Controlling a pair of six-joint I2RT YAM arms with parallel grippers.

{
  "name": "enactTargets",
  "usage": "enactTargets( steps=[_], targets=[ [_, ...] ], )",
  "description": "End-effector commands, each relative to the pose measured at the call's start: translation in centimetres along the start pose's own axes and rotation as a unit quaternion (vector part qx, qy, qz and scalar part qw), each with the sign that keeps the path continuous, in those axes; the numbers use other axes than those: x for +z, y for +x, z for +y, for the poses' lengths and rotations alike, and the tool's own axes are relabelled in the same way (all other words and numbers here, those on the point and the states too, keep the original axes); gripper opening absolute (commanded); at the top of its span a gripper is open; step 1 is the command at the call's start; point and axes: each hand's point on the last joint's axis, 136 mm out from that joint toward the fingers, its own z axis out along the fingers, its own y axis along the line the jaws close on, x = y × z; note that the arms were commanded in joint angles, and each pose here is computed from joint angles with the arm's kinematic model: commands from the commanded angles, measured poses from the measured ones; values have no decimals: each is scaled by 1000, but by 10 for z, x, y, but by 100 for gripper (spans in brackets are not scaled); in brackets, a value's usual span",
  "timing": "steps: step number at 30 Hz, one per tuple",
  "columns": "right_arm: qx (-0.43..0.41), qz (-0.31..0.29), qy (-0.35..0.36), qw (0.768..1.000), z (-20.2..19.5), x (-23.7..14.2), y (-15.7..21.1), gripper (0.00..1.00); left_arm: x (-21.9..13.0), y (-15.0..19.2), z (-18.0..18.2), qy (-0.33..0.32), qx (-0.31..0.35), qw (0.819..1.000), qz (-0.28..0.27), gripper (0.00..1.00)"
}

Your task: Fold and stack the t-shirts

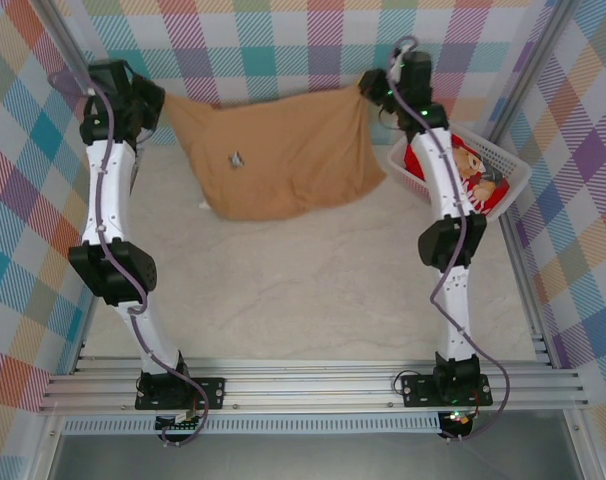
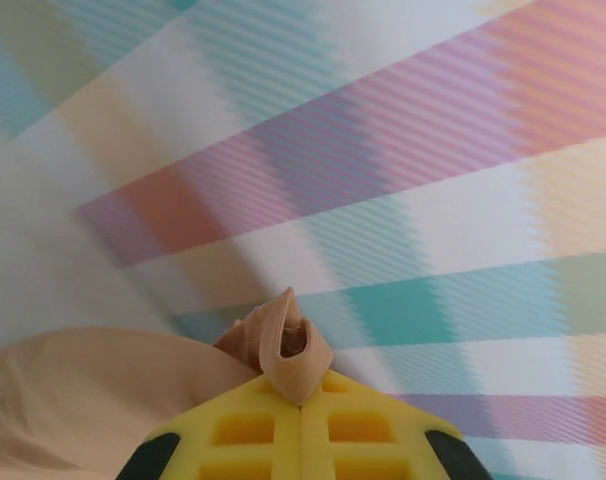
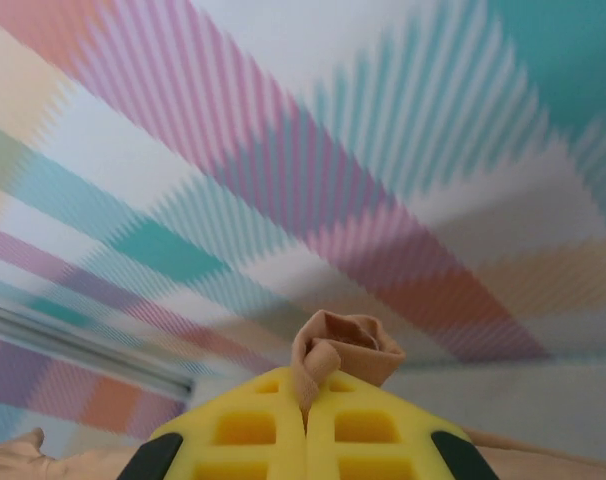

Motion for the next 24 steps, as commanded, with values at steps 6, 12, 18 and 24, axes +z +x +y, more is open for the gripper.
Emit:
enactTargets(
  steps=[6, 12, 18, 24],
  targets=[
    [-34, -10, -111, 993, 107, -88, -37, 0, -128, -2, -86, 109, 100, 988, -48, 0],
    [35, 105, 56, 992, 12, -126, 111, 0, -168, 138, 100, -80, 94, 990, 68, 0],
    [117, 219, 230, 941, -115, -201, 272, 40, -215, 245, 269, -230, -12, 956, 183, 47],
    [121, 233, 310, 914, -145, -235, 289, 47, -239, 228, 288, -312, 14, 935, 166, 64]
  ],
)
